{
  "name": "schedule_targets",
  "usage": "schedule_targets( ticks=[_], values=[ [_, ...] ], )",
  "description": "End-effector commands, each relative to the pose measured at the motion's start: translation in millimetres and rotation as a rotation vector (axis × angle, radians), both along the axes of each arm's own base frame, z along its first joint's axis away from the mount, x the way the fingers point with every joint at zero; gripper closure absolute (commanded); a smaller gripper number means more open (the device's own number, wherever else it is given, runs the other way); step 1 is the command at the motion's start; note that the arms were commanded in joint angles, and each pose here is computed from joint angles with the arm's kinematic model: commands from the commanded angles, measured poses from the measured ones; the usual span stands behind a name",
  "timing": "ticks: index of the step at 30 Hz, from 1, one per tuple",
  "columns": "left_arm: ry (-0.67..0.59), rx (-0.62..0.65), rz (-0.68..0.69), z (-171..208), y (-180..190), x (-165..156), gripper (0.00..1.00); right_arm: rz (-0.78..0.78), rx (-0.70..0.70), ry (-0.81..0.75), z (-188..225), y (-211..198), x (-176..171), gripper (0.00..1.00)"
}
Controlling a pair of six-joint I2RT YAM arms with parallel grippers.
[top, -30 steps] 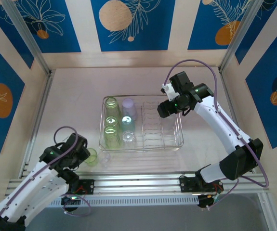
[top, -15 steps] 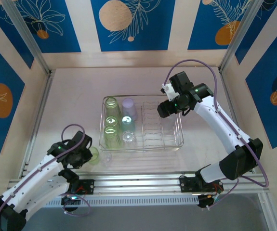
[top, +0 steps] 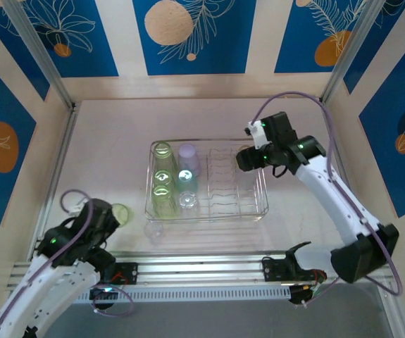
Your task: Load the cups into the dish rack
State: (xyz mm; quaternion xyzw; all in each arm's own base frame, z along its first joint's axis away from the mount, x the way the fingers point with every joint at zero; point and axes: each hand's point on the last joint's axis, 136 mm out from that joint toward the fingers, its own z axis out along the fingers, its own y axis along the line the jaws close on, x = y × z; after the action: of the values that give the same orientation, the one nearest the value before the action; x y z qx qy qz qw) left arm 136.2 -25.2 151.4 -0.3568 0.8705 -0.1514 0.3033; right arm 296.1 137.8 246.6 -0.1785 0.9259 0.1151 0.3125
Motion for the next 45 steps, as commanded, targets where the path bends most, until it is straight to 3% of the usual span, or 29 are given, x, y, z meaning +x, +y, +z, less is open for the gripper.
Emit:
schedule_targets(
  ticks=[1,5,7,14,20,24,30,40,45],
  values=[
    [-0.175,-0.017,0.118,37.3,24.9,1.5,1.00,-0.034,0.204,-0.073,36.3,1.9,4.0,0.28],
    [-0.453,-0.180,-0.034,105.8,-18.2,37.8,1.00,-0.049,0.446,-0.002,59.7,-2.3,-0.2,0.22],
    [-0.525,-0.237,-0.163,136.5,-52.1,56.2,1.00,-0.046,0.556,0.034,71.0,-2.2,-1.7,0.21],
    [-0.706,-0.523,-0.691,231.7,-188.9,99.8,1.00,0.128,0.791,0.084,117.0,23.3,-26.2,0.10],
    [-0.839,-0.774,-0.967,281.1,-249.1,106.6,1.00,0.258,0.918,0.083,143.7,39.7,-43.5,0.05],
    [-0.872,-0.862,-1.042,290.2,-265.0,105.0,1.00,0.318,0.951,0.088,150.8,51.0,-48.9,0.03],
    [-0.874,-0.894,-1.109,289.8,-282.2,96.0,1.00,0.371,0.963,0.106,150.7,70.8,-45.9,0.02],
    [-0.821,-0.885,-1.097,269.9,-290.4,100.0,1.00,0.473,0.994,0.092,165.9,92.2,-51.2,0.01],
    [-0.815,-0.885,-1.086,264.8,-290.5,102.0,1.00,0.412,0.989,0.057,166.9,81.1,-48.2,0.01]
  ],
)
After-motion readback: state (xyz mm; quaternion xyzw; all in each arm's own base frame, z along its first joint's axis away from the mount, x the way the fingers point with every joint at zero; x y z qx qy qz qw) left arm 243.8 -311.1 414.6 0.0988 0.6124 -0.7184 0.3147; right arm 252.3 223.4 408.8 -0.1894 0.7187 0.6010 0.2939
